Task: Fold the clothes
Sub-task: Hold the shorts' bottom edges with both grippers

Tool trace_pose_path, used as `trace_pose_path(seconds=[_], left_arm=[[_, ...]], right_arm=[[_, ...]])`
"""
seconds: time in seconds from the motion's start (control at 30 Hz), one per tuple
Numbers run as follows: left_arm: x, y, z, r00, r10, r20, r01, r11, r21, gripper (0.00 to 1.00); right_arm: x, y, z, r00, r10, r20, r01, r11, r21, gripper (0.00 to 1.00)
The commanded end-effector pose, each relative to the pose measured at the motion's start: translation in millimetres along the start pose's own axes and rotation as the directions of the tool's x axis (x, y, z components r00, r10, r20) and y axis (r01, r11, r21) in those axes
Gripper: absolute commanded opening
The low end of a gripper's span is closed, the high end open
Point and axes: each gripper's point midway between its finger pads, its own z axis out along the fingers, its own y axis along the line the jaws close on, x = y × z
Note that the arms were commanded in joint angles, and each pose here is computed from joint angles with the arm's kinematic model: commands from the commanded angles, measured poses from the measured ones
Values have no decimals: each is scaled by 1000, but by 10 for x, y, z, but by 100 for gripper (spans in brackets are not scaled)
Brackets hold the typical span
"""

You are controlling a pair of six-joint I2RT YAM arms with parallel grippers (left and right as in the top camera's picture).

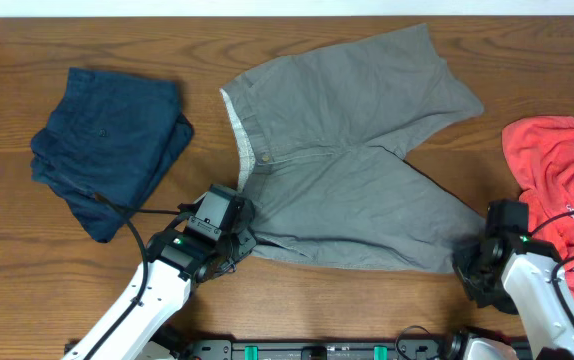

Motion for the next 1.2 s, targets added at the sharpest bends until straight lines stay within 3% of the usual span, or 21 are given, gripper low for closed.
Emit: trace_pose_path(seconds=[0.0,0.13,0.37,0.47,0.5,0.57,0.8,1.17], left_arm=[[-80,-40,-53,999,23,35,-23,1000,4,6],[-77,-32,-53,999,24,33,-24,1000,1,6],[-76,-31,-53,999,35,33,-35,999,1,6],[-73,-23,-53,999,35,32,-35,999,-3,6],[-73,-23,-53,999,35,32,-35,999,-3,6],[-74,-24,-53,999,35,32,-35,999,-2,6],[-74,-23,-53,999,35,32,-35,999,-3,6],[-88,-17,-53,999,35,40,-34,999,-7,6]], right_arm=[[11,-94,130,999,36,26,-36,999,16,29],[46,-66,204,999,38,18,-37,999,-16,40],[32,-5,202,999,39,19,-39,998,-43,40],[160,83,191,998,-30,-52,25,995,-93,39],[230,134,174,993,-82,-88,71,989,-127,36],[318,175,138,983,-132,-130,111,981,-161,21],[277,226,-51,984,-134,-115,111,977,-184,22],[180,334,-255,989,-147,-32,133,954,-270,33]])
